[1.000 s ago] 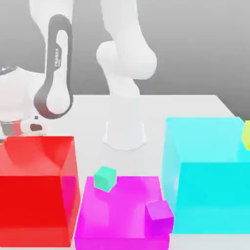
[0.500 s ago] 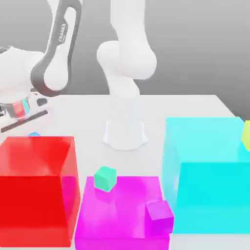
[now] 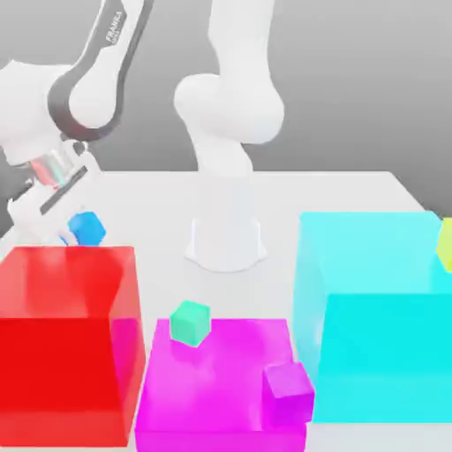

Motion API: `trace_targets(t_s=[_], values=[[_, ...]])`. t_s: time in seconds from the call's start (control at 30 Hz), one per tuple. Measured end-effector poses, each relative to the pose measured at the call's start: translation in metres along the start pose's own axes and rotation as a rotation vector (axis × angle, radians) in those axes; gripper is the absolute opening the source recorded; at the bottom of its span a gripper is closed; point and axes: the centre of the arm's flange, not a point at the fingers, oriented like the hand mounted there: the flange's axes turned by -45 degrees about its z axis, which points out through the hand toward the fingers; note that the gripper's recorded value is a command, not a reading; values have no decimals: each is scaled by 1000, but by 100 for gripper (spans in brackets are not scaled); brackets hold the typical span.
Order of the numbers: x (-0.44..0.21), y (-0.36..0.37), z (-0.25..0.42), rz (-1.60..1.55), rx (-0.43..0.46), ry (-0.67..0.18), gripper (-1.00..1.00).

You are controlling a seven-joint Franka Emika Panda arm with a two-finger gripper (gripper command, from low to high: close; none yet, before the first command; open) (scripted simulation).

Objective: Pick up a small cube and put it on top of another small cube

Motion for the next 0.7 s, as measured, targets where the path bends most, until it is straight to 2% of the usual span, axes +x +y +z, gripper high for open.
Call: trace_targets(t_s=[0.2,0.33,0.57,0.7], values=[[-101,-58,-22,-522,-80,76,-100],[-180,-96,-23,-687,-115,209,-100],[-320,-125,0,-797,-55,430,-100],[-382,-119,18,-801,18,495,-100]])
